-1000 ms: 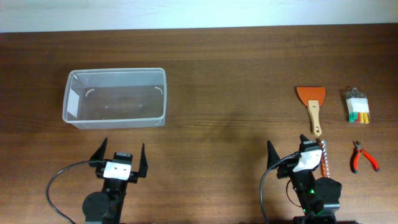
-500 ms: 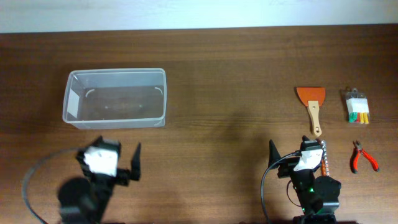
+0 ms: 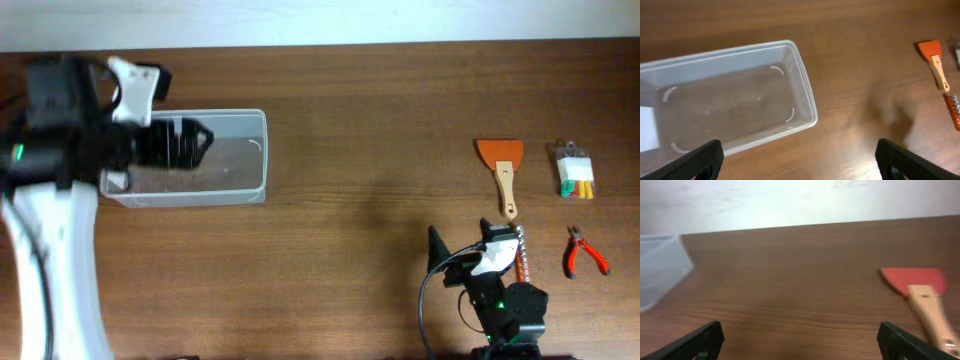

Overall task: Pack container
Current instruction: 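Move the left gripper over the clear container's left wall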

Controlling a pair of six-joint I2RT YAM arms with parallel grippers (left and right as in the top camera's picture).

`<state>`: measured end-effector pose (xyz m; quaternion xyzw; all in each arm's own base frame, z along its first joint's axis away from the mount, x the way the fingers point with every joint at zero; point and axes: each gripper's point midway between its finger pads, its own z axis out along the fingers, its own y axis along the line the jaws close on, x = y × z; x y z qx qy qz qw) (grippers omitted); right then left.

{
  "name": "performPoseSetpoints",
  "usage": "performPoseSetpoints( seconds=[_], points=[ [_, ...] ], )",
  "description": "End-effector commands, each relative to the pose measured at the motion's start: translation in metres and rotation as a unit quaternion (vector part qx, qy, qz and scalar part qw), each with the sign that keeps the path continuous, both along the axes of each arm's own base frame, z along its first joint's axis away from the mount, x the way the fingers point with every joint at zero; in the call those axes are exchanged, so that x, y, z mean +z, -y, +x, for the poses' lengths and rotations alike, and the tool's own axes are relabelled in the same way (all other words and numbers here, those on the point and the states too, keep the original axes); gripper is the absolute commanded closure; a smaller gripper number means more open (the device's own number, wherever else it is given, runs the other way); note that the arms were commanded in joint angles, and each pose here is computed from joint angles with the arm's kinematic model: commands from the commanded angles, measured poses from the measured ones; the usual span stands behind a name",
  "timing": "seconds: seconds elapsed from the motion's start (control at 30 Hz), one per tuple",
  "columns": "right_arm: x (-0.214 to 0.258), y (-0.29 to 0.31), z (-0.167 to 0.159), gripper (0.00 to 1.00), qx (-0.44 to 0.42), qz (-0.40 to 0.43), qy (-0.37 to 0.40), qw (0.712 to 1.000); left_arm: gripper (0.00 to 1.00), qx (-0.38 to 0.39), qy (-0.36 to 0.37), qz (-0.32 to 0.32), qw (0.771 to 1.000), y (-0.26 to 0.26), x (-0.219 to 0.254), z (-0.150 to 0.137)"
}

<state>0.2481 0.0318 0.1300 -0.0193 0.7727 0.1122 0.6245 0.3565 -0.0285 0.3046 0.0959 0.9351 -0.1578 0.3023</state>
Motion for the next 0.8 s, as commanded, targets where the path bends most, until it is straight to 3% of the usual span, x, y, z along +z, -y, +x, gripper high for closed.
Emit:
performPoseSetpoints(
  seconds=[0.0, 0.07, 0.17, 0.27, 0.5, 0.67, 0.77],
  points=[
    [0.002, -0.03, -0.009, 0.02, 0.083, 0.057, -0.013, 0.995, 0.01, 0.007, -0.038, -0.025, 0.999, 0.0, -0.018, 0.022],
    [0.003, -0.035, -0.012, 0.01, 0.098, 0.065, -0.02, 0.993, 0.01, 0.017, -0.047, -0.01, 0.999, -0.007, -0.024, 0.028],
    [-0.001, -0.034, -0.015, 0.01, 0.093, 0.068, -0.045, 0.992, 0.01, 0.143, -0.069, 0.076, 0.984, -0.054, -0.027, 0.03],
    [-0.007, -0.025, -0.017, 0.01, 0.061, 0.064, -0.082, 0.993, 0.01, 0.188, -0.06, 0.124, 0.973, -0.076, -0.013, 0.027],
    [-0.018, 0.013, -0.027, 0.01, -0.053, 0.033, -0.208, 0.976, 0.01, 0.187, -0.038, 0.117, 0.975, -0.074, 0.002, 0.03],
    [0.004, 0.0, -0.038, 0.01, -0.022, 0.048, -0.29, 0.956, 0.01, 0.187, -0.039, 0.117, 0.975, -0.074, 0.002, 0.029],
    [0.019, -0.01, -0.031, 0.01, 0.004, 0.061, -0.29, 0.955, 0.01, 0.182, -0.039, 0.108, 0.977, -0.07, 0.002, 0.03]
  ],
)
